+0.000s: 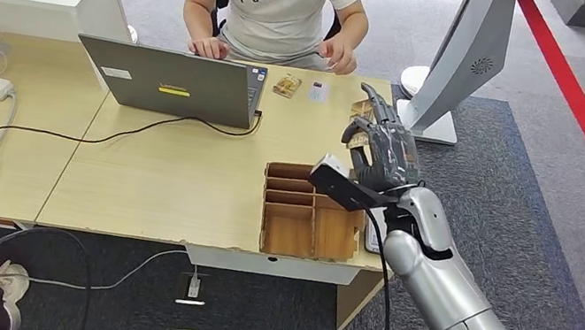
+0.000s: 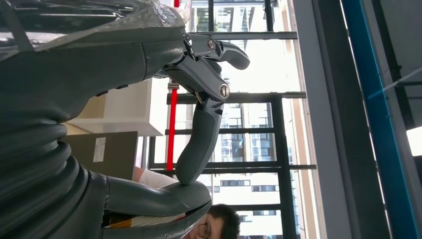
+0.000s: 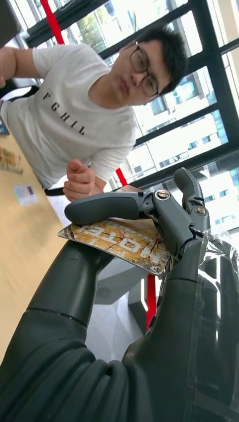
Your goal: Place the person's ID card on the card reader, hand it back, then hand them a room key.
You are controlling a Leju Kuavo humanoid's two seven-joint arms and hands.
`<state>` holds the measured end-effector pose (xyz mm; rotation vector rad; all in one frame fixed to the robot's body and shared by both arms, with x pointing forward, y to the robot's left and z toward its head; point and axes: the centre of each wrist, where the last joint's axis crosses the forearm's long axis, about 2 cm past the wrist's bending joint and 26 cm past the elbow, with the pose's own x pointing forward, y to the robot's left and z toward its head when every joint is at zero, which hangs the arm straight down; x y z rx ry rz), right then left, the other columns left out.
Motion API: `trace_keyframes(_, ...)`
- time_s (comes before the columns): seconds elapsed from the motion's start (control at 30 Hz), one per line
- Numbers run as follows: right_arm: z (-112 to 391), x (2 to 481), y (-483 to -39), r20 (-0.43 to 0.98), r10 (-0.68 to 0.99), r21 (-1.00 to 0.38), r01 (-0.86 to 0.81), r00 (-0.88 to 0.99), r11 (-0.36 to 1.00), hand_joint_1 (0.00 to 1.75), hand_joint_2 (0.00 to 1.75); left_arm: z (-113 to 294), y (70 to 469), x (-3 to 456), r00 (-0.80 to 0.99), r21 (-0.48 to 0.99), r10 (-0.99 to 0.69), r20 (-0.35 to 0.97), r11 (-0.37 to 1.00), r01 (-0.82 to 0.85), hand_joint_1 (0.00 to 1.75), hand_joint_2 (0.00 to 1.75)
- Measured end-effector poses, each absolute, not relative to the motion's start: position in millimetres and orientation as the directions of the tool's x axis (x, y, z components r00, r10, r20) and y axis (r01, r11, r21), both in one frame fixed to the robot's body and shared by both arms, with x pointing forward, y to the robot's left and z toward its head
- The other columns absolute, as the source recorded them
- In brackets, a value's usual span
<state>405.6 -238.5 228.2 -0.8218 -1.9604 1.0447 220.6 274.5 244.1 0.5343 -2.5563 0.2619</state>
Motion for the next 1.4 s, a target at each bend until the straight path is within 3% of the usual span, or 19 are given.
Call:
trace_keyframes(0.53, 264.6, 452.4, -191.6, 0.307, 0.803, -0.879, 0.172, -0.511, 0.445, 1.75, 1.75, 247.1, 271.0, 228.0, -0.821, -0.155, -0.253, 0.512, 0.913, -0.377, 0.00, 1.75)
trace_keyframes(1.0, 240.6, 466.3, -225.3, 0.285, 0.915, -0.934, 0.133, -0.285, 0.332, 1.75, 1.75, 245.0, 261.3, 240.4, -0.839, -0.186, -0.188, 0.510, 0.929, -0.320, 0.00, 1.75)
trace_keyframes(1.37, 236.3, 469.7, -242.6, 0.241, 0.944, -0.952, 0.134, -0.226, 0.275, 1.75, 1.75, 240.5, 258.7, 244.3, -0.833, -0.178, -0.180, 0.523, 0.933, -0.314, 0.00, 1.75)
trace_keyframes(1.4, 235.9, 469.7, -243.0, 0.239, 0.945, -0.953, 0.135, -0.223, 0.273, 1.53, 1.75, 240.2, 258.3, 244.6, -0.832, -0.177, -0.180, 0.524, 0.933, -0.313, 0.00, 1.75)
